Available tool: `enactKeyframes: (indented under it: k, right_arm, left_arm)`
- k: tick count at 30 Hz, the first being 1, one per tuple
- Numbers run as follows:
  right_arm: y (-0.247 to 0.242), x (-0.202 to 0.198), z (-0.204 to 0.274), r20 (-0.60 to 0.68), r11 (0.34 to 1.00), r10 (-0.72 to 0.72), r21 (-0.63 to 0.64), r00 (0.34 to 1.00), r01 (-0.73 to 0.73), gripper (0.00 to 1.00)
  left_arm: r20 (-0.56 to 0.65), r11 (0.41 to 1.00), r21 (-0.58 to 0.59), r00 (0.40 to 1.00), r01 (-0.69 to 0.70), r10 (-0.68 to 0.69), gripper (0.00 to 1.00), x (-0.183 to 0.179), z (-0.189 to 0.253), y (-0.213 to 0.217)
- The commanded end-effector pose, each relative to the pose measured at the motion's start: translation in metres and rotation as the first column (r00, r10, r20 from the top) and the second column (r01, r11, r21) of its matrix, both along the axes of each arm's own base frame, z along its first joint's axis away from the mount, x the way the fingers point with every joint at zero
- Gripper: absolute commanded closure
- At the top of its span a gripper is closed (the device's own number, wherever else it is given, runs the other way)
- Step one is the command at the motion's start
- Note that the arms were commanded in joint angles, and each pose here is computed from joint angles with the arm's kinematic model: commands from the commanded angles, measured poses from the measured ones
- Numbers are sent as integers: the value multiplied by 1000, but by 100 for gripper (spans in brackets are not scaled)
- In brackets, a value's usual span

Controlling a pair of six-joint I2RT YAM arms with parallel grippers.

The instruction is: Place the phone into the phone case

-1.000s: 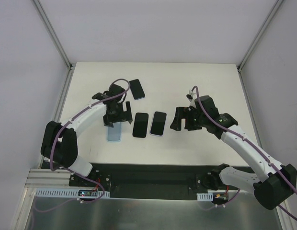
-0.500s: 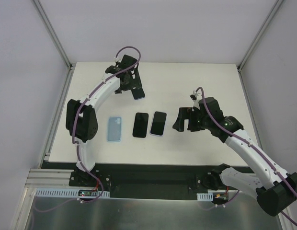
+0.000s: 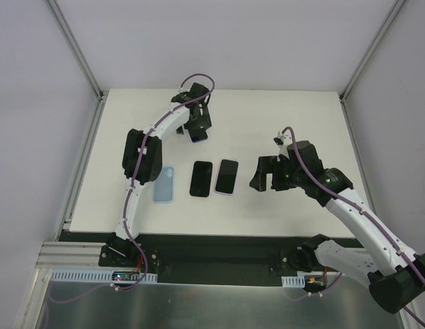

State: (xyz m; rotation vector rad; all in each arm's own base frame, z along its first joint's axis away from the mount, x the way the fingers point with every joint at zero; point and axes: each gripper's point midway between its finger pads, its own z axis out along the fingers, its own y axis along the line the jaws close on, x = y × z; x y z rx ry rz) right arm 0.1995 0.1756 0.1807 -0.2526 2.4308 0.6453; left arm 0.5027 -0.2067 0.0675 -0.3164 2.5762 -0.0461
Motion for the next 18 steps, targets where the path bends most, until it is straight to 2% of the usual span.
enactKeyframes:
  k: [1, 5, 11, 14, 18]
  right_arm:
    - [-3, 1, 22, 59, 1000, 8, 8, 998, -8, 4]
    - [-2, 2, 26, 72, 1000, 11, 14, 997, -12, 4]
    - [-8, 0, 25, 92, 1000, 6, -1, 996, -6, 4]
    - [-12, 0, 25, 105, 1000, 0, -11, 994, 1, 4]
    - [-13, 1, 25, 113, 1000, 3, -22, 994, 0, 4]
  left_arm:
    - [-6, 999, -34, 1000, 6, -7, 4, 3, 1, -11]
    - [-49, 998, -58, 999, 8, -11, 4, 5, -23, -19]
    - [-84, 1000, -30, 996, -3, 1, 5, 1, -43, -15]
    - [-107, 1000, -7, 994, -14, 13, 7, -4, -49, -9]
    - [-128, 1000, 15, 992, -11, 13, 18, -12, -51, -4]
